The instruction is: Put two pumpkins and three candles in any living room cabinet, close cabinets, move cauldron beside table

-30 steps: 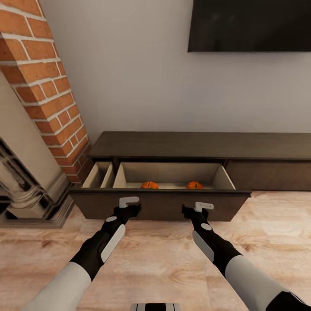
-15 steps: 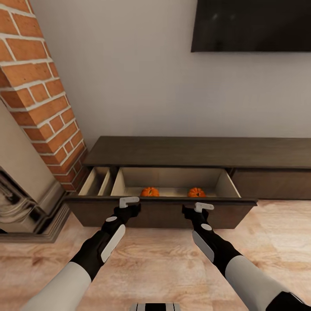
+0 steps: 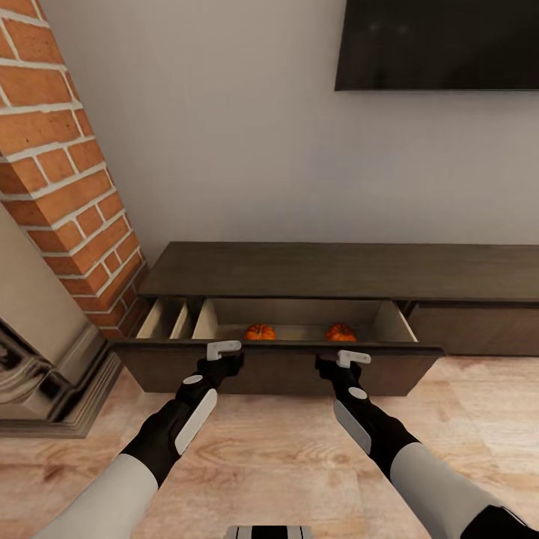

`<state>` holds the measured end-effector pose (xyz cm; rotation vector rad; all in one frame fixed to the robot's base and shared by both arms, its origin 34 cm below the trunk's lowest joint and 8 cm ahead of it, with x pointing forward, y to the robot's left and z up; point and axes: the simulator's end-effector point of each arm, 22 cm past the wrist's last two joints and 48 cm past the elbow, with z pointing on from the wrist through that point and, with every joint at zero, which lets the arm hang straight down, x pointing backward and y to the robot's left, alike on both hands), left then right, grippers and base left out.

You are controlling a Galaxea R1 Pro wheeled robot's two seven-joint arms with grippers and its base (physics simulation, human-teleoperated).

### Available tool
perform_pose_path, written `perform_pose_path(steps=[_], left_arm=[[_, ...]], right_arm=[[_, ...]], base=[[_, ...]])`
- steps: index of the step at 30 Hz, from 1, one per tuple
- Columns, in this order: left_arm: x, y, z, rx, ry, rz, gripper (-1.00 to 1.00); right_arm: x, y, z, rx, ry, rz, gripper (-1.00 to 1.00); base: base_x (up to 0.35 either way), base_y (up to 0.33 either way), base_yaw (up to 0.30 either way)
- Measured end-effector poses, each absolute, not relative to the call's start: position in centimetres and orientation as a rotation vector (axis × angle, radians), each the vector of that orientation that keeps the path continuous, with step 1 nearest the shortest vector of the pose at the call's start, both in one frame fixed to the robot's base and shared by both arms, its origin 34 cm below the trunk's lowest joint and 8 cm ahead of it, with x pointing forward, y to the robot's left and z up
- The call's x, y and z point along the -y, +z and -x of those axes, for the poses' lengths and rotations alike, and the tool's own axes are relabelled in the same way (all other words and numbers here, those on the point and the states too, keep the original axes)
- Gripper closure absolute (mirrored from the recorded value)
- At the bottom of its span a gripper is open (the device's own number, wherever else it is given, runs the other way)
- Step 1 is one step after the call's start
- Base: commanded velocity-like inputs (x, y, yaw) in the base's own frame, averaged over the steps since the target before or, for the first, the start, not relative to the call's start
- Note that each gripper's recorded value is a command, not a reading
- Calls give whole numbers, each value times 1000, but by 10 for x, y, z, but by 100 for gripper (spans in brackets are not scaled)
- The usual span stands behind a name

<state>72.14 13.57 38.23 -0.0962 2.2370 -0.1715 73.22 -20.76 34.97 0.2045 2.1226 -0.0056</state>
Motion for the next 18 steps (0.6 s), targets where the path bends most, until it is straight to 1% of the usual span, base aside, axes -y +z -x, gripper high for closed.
perform_pose_path(steps=[18], left_arm=[[-135, 382, -721, -2237, -172, 95, -100]], right_arm=[[208, 350, -732, -2123, -6, -209, -100]], base=[[198, 0, 0]])
